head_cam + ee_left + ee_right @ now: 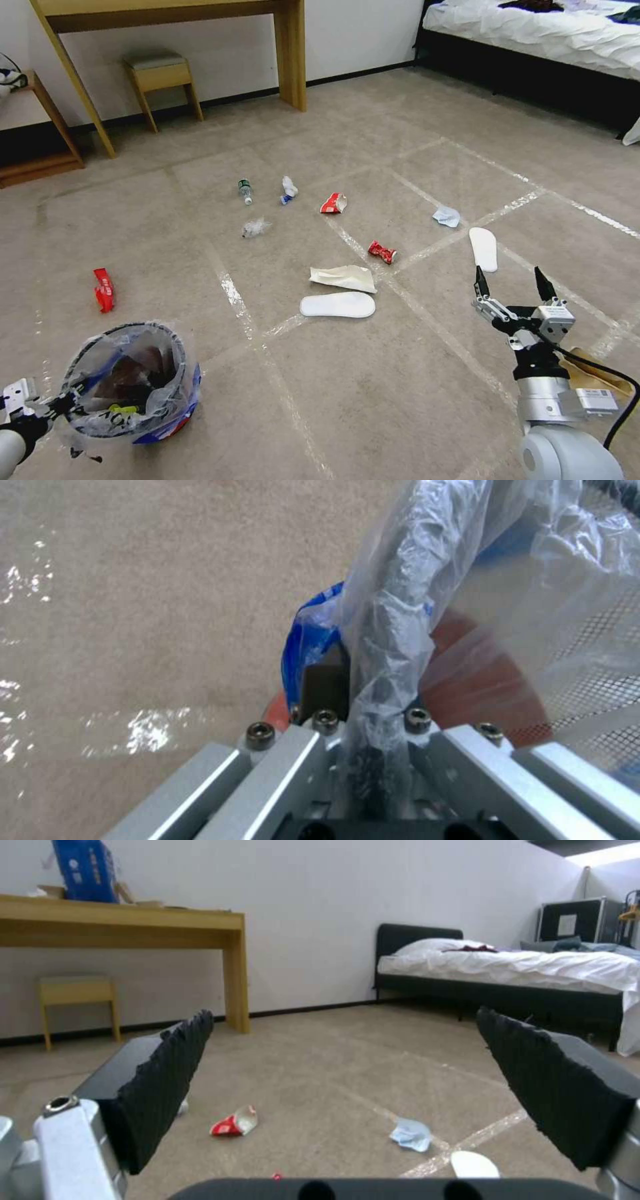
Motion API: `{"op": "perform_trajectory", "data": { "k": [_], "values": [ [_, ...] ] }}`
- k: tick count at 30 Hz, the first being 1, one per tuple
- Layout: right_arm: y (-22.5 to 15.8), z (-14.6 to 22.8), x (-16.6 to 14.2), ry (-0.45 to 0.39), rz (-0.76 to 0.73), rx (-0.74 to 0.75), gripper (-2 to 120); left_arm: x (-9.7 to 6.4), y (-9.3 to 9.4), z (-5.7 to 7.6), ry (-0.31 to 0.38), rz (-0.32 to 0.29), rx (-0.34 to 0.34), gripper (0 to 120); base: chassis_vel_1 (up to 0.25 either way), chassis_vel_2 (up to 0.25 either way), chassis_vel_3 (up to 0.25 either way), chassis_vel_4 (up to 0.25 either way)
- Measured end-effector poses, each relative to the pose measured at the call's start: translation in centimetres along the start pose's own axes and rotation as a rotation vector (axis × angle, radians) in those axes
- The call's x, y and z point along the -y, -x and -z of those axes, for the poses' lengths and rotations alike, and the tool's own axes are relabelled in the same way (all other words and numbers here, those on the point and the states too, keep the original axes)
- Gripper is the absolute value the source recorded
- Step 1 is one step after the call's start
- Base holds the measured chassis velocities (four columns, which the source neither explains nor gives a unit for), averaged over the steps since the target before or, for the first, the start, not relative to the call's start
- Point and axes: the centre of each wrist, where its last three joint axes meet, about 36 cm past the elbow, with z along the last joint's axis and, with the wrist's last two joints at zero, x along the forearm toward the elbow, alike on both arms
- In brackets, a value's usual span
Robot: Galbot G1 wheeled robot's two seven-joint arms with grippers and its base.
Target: Pick up the trash bin and place the garbage on the floor into it.
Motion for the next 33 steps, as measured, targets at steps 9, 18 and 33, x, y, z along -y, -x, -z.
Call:
{"op": "perform_trajectory", "data": {
  "k": [9,18,33],
  "values": [
    [0.09,-0.08,0.01,0.001,-0.001,-0.001,100,-0.04,0.07,-0.03,-0.002,0.001,0.000,1,-0.080,0.097,0.093,-0.086],
    [-0.02,-0.07,0.04,0.000,-0.003,-0.004,100,0.03,0.00,0.16,0.003,0.000,0.002,1,-0.068,0.055,0.055,-0.057],
    [-0.24,0.14,-0.01,-0.001,-0.003,-0.005,100,0.25,-0.33,0.24,0.008,-0.003,0.005,1,-0.065,0.069,0.066,-0.063]
  ]
}}
